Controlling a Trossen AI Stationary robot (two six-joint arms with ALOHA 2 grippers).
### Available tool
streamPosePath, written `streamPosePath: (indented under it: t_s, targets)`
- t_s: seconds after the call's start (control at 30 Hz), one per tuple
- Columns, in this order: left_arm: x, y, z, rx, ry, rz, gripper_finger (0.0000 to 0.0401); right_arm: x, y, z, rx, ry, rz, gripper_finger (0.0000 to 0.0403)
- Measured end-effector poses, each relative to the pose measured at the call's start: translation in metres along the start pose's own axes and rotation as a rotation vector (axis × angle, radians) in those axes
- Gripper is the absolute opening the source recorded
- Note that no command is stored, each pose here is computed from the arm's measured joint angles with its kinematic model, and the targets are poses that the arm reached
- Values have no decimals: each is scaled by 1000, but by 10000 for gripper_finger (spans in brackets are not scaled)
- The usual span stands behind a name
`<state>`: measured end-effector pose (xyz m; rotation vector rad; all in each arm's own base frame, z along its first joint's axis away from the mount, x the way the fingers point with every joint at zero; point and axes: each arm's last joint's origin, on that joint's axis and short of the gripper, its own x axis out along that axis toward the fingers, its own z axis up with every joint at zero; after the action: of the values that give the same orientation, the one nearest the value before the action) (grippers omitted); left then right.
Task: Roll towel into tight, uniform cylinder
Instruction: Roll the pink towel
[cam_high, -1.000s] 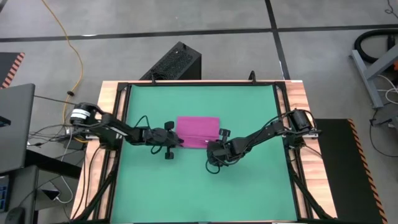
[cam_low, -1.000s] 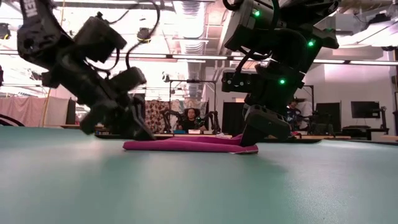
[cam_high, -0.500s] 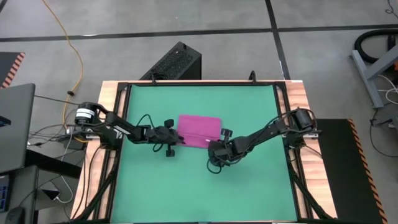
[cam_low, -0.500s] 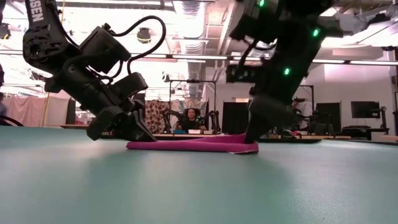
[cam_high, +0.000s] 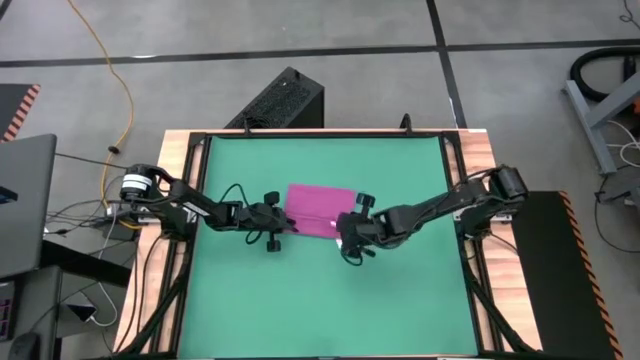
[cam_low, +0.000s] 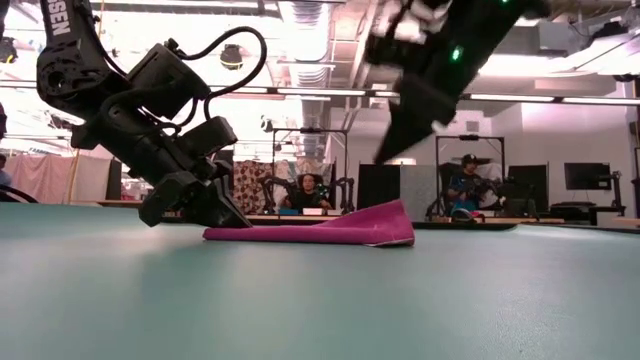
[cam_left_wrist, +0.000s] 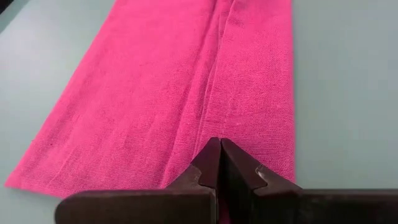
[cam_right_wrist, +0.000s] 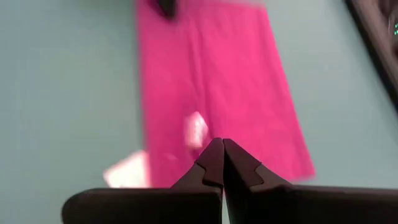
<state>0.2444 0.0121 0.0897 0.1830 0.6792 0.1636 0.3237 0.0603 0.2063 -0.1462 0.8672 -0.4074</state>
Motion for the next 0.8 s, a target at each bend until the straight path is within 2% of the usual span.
streamPosePath:
  t_s: [0.1, 0.17, 0.27, 0.4, 0.6, 0.8]
  targets:
    - [0, 0, 0, -4, 0, 0, 0, -8, 12, 2, -36, -101, 31, 15]
    - [0, 0, 0, -5, 0, 0, 0, -4, 18, -7, -35, -137, 56, 10]
    - [0, 0, 0, -6, 0, 0, 0, 11, 17, -28, 21, -195, 99, 5]
    - [0, 0, 0, -6, 0, 0, 0, 24, 9, -51, 114, -299, 94, 3]
    - [0, 0, 0, -20, -1, 0, 0, 34, 3, -70, 172, -323, 141, 2]
    - [0, 0, 0, -43, -5, 2, 0, 46, -3, -76, 168, -277, 108, 1]
